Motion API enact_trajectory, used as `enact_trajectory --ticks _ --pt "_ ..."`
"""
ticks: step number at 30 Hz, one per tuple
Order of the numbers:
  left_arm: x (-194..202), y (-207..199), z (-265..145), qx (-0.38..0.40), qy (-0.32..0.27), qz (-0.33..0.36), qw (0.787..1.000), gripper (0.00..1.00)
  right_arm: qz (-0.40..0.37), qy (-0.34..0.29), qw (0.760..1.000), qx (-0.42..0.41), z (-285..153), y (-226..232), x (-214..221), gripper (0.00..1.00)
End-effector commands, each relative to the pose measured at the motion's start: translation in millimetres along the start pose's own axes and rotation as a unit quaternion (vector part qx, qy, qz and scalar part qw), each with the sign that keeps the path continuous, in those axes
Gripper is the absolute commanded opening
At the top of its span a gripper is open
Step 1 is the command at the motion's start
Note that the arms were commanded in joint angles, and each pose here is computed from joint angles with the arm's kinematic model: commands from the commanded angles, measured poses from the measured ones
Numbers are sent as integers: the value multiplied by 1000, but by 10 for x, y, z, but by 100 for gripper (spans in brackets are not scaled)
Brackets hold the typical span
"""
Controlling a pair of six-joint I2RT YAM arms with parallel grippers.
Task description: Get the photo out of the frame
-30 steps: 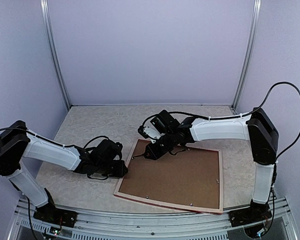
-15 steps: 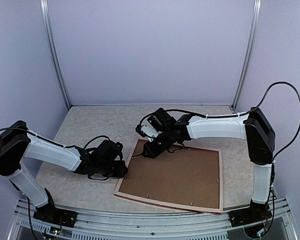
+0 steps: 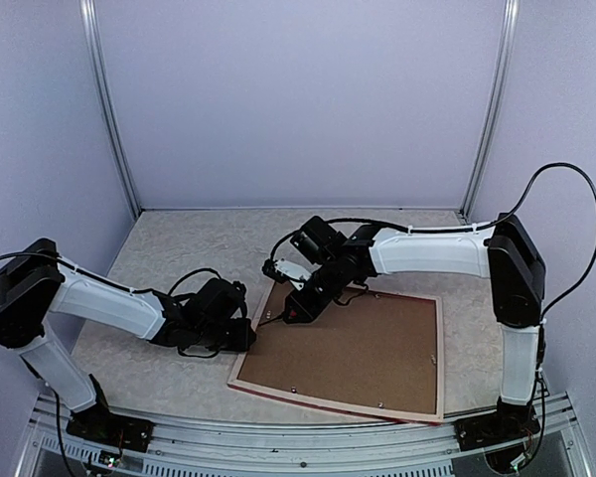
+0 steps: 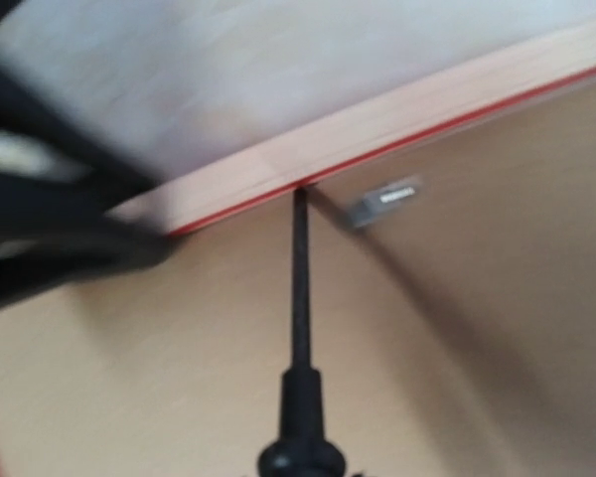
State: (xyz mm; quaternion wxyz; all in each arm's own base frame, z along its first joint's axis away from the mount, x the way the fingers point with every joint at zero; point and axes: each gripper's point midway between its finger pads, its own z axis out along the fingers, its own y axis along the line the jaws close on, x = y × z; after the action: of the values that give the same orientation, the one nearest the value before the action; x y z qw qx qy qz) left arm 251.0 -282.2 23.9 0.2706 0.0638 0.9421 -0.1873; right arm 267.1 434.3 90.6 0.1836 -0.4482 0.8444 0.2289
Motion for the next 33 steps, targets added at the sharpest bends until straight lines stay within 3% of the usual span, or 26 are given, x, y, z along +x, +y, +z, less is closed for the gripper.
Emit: enact_trajectory --ticks 1,8,17,23,29,33 --pt "35 56 105 -19 5 -7 1000 9 -43 80 990 -107 -162 588 453 0" --pt "-22 40 77 -20 -3 -5 1000 9 -42 37 998 11 -763 241 341 0" --pt "-82 34 37 -20 -15 -7 1000 11 -2 -31 994 104 -1078 -151 208 0" --pt "-234 3 -86 -18 -45 -1 999 22 22 -74 981 179 -1319 -394 193 0" --pt "-519 -63 -275 -21 -90 23 995 42 48 -118 965 231 -1574 -550 184 0" --pt "-806 -121 -400 -19 -115 43 992 46 62 -150 954 251 -1726 -622 196 0"
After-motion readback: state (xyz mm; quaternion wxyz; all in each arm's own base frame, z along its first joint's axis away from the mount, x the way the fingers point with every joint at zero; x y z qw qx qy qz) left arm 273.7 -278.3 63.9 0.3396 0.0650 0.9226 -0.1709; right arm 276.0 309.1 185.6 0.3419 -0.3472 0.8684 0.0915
